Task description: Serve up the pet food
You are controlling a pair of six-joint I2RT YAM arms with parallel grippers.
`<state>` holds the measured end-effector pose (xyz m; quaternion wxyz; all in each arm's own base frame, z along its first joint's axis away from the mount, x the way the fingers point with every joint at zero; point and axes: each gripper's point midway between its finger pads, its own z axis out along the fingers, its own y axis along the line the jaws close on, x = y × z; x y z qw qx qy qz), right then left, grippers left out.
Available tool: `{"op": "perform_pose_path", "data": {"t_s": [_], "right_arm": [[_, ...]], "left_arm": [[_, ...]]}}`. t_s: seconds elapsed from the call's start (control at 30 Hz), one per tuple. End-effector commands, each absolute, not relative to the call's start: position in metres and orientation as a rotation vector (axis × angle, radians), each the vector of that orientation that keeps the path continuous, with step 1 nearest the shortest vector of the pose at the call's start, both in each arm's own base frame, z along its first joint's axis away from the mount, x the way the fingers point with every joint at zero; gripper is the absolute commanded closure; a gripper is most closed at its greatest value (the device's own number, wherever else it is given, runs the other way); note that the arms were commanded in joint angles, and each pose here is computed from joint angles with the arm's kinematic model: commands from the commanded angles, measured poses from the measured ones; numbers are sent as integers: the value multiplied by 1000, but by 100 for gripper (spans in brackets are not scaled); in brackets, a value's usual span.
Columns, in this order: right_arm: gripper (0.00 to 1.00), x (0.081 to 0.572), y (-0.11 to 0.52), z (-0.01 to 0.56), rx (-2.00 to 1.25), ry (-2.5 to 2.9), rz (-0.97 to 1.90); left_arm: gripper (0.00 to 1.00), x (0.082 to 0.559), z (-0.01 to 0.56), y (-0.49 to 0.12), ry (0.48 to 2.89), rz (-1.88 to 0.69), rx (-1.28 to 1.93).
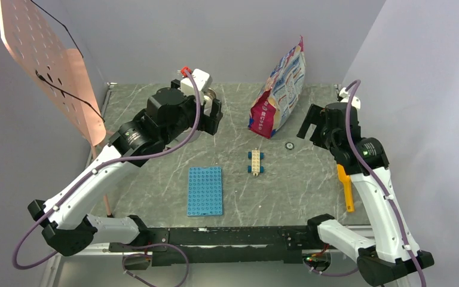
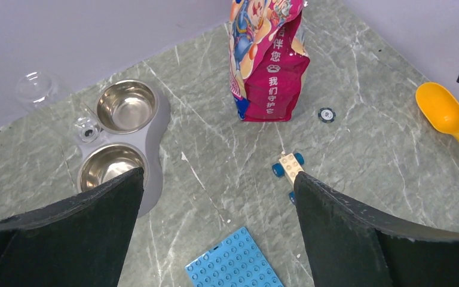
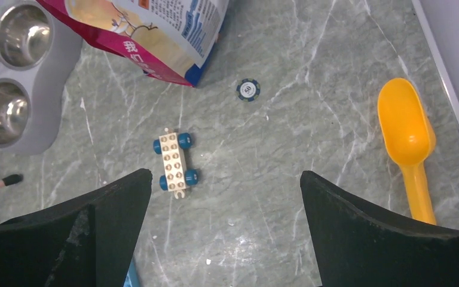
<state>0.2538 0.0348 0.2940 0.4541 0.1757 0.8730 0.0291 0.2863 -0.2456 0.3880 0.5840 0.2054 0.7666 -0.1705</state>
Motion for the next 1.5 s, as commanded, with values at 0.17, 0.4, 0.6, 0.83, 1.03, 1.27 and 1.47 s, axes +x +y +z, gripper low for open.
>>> {"op": "perform_pose_path", "data": {"t_s": [0.17, 0.4, 0.6, 0.83, 1.03, 1.27, 1.47], "right_arm": [[0, 330, 47, 369, 565, 1912, 178], [0, 419, 44, 408, 753, 1786, 276], [0, 460, 43, 387, 797, 1793, 306], [3, 497, 53, 358, 727, 1824, 322], [5, 505, 68, 363, 681, 1826, 392], [15, 515, 101, 350, 629, 1858, 453], [40, 528, 119, 320, 671, 1938, 381]], "left_arm": [[1, 274, 409, -244, 1763, -447, 505], [1, 263, 395, -254, 1841, -497, 579], [1, 258, 403, -252, 1830, -523, 565], [1, 246, 407, -265, 1799, -626, 636], [1, 243, 405, -267, 1817, -645, 638], [6, 244, 410, -268, 1801, -642, 647], [7, 244, 417, -273, 1800, -664, 652]]}}
